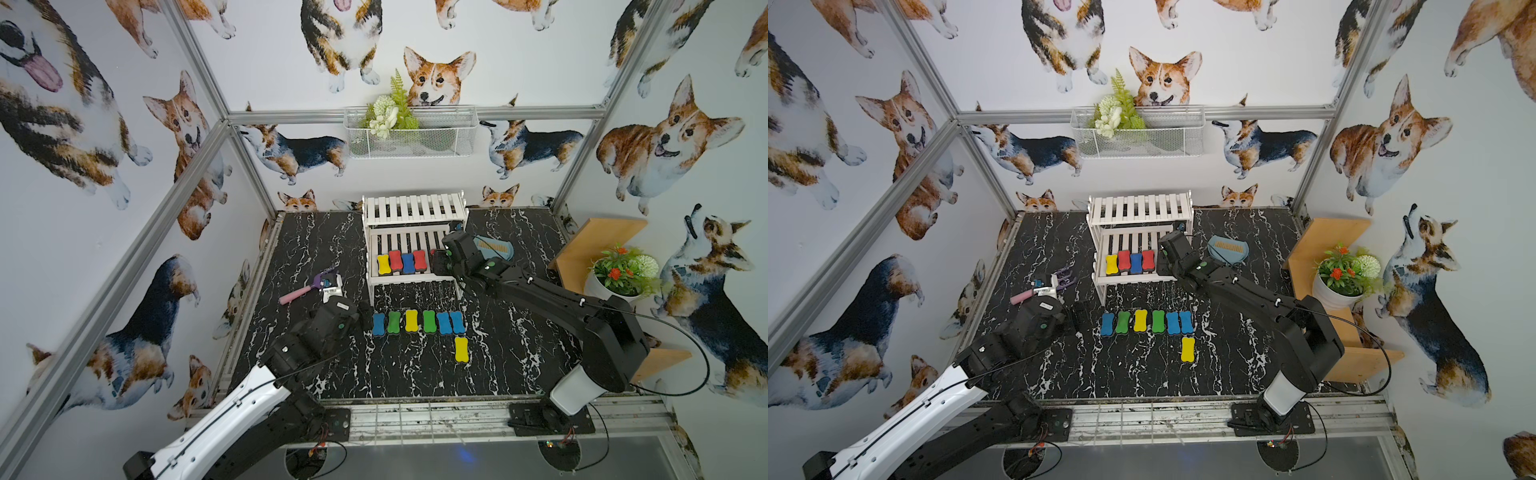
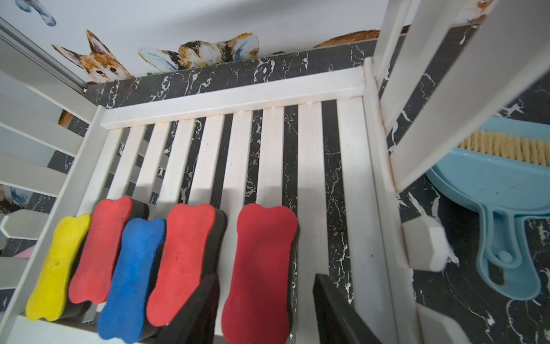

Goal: Remove the whiteboard erasers from the shelf
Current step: Pick up the whiteboard eraser from the shelf, then place the whiteboard eraser at the center of the board, then pick up the whiteboard eraser from the shelf.

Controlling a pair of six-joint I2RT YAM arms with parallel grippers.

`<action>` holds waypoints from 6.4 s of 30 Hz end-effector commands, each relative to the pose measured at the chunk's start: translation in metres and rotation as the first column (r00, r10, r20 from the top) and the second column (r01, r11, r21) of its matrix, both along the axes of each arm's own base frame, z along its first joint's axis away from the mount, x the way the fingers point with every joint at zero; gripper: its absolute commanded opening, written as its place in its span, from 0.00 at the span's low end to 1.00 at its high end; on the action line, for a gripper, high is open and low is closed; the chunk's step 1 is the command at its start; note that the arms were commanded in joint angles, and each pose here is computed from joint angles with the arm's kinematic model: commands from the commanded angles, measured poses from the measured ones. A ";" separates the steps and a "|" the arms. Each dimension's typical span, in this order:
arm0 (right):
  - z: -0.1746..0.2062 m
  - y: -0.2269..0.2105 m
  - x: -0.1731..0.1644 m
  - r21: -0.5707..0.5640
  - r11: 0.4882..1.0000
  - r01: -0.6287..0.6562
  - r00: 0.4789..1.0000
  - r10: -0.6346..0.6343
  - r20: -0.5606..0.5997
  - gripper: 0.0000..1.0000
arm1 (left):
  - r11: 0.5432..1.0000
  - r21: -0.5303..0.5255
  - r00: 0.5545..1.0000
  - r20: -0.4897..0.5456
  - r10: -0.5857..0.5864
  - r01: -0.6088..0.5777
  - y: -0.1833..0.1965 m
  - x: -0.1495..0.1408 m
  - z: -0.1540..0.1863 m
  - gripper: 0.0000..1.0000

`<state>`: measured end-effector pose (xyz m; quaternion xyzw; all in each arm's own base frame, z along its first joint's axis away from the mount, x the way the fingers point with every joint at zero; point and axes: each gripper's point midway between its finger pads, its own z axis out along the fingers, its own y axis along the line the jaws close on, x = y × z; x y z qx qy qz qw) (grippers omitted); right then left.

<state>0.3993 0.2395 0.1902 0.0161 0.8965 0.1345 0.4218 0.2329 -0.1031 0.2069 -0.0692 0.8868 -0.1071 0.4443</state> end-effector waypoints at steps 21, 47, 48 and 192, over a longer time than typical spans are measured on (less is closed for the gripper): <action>-0.036 0.003 0.012 -0.109 0.994 0.008 0.997 -0.016 -0.072 0.56 | 1.000 0.010 1.000 -0.004 0.000 0.000 -0.001 0.002 -0.004 0.99; -0.039 0.002 0.015 -0.148 0.989 0.007 0.996 -0.020 -0.086 0.55 | 1.000 0.019 1.000 -0.025 -0.001 0.001 0.001 -0.001 -0.018 0.99; -0.039 0.002 0.015 -0.149 0.989 0.009 0.996 -0.022 -0.085 0.53 | 1.000 0.019 1.000 -0.026 0.000 0.001 0.001 -0.001 -0.019 0.99; -0.026 0.030 0.013 -0.087 0.994 -0.060 0.995 0.053 -0.081 0.54 | 1.000 0.005 1.000 -0.020 0.015 -0.015 0.006 -0.004 -0.017 0.99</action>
